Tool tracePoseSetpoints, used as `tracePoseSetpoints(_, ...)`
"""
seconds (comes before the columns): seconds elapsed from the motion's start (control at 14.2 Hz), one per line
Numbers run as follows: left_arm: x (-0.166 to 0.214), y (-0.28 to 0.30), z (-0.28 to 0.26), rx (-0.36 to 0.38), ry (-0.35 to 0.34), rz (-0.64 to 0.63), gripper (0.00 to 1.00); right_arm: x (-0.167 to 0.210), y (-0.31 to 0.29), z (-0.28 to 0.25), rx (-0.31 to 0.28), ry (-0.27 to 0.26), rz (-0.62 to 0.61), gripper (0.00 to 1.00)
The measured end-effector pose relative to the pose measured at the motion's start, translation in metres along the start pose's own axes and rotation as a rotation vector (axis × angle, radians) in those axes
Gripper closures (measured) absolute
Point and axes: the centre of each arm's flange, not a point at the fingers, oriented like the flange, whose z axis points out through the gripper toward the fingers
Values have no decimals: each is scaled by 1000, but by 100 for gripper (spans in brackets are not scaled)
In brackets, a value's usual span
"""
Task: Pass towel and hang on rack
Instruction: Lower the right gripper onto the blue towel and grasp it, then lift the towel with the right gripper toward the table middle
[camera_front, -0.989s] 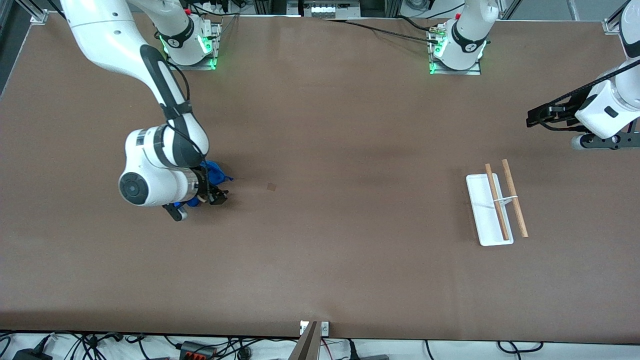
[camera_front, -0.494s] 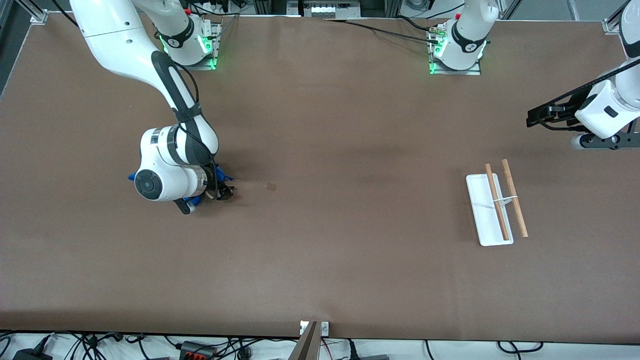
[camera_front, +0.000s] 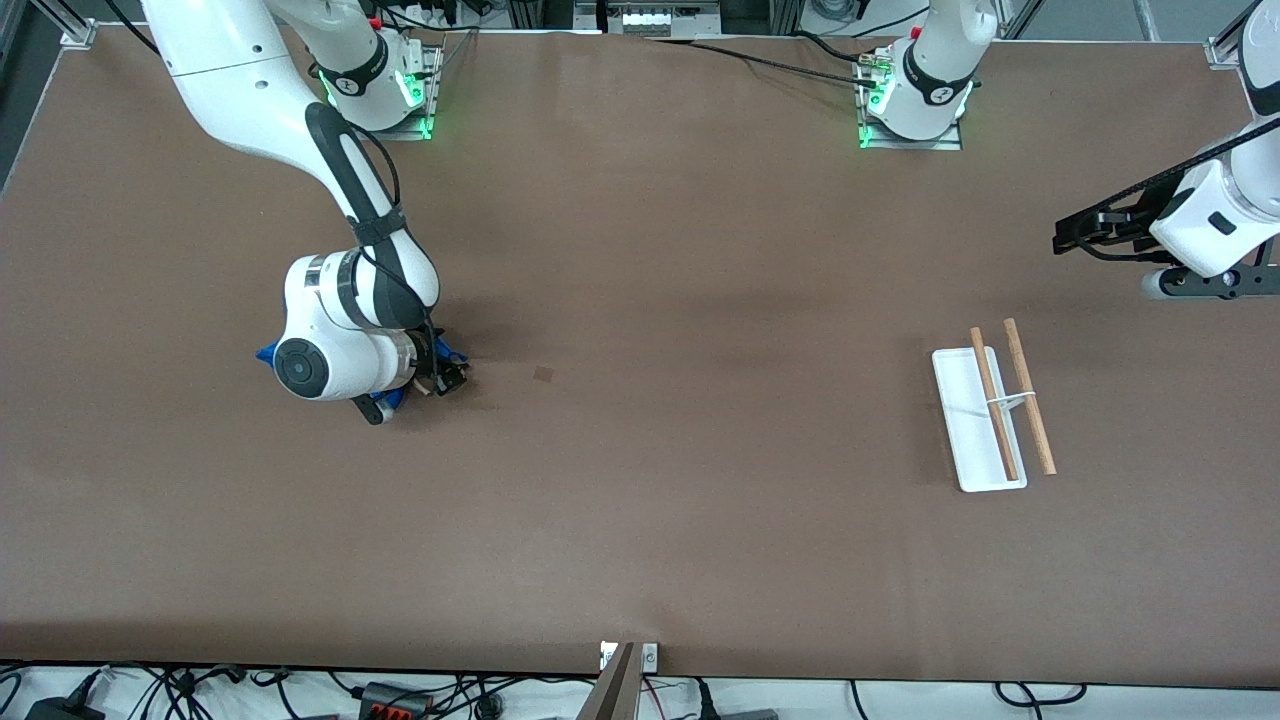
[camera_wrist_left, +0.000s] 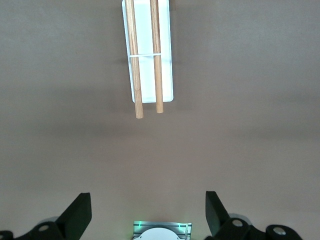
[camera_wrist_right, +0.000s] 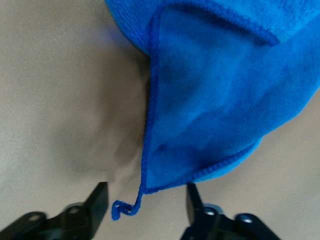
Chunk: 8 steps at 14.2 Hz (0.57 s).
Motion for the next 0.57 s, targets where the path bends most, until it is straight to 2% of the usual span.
tracePoseSetpoints(0.42, 0, 0, 0, 0, -1, 0, 0, -3, 0, 2, -7, -2, -79, 98)
tracePoseSetpoints(0.57, 0, 0, 0, 0, -1, 0, 0, -4, 0, 2, -9, -3, -118, 98)
